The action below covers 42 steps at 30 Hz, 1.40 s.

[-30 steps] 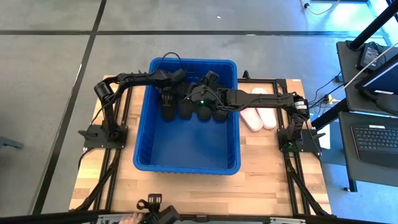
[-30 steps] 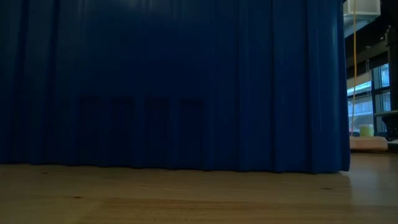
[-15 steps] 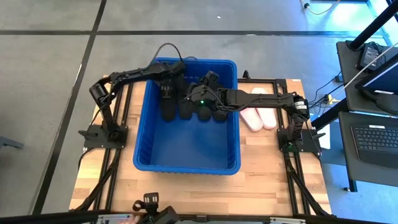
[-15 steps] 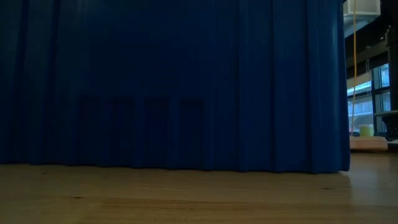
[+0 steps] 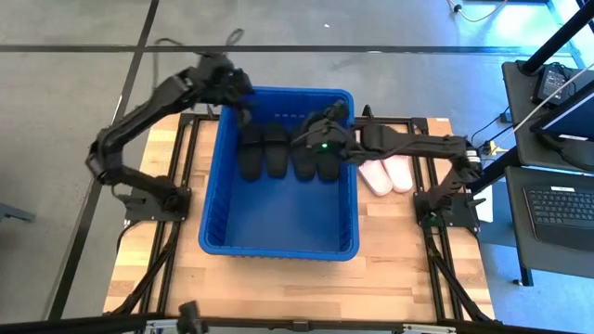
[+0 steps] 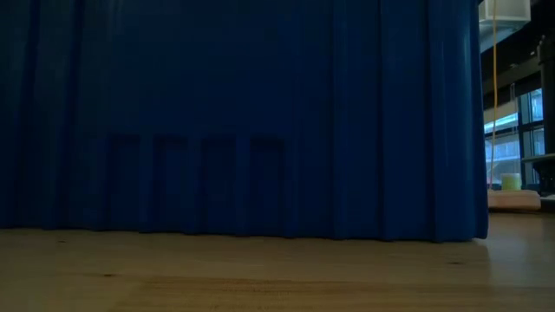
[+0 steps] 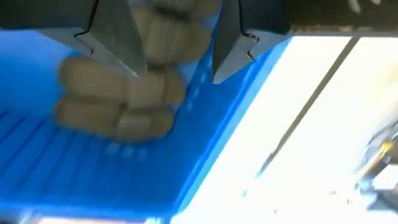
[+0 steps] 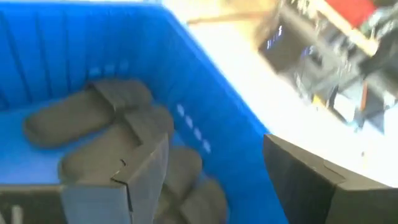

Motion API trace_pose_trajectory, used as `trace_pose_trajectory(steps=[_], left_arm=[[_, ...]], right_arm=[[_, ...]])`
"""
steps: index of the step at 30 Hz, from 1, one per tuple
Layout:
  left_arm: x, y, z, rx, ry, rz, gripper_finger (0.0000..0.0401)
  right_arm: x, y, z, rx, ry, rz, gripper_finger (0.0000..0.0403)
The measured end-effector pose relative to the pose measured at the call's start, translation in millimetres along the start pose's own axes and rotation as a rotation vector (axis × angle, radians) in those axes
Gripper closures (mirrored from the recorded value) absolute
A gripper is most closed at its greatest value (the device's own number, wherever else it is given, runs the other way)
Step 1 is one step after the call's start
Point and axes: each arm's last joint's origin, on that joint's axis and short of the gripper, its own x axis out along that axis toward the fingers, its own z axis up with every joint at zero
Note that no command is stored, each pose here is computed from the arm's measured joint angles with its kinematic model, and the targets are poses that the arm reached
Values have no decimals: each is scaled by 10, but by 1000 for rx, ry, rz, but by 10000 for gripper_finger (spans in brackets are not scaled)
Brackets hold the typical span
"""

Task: Pick and place slides into bin
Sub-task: Put the pink slipper into the blue bin

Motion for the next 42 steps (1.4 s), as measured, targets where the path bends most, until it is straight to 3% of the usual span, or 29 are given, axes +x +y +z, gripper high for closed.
trace_pose_trajectory(steps=[6,15,19,29,34,42], left_arm=[[-354,-63,-185,-79,-180,1,225],[-556,-235,-639,-172,-283,103,225],[-632,-268,-781,-224,-323,189,225],[-604,-370,-1097,-310,-339,197,225],[-595,-382,-1167,-319,-332,246,225],[-596,-381,-1163,-311,-336,249,225]], right_arm=[[-339,-368,-179,69,146,-24,141],[-776,-806,-398,128,264,-79,141],[-832,-865,-470,152,314,-108,141],[-810,-892,-693,-7,408,-154,141],[-818,-1003,-879,-15,444,-175,141],[-737,-1105,-1258,-51,600,-81,141]])
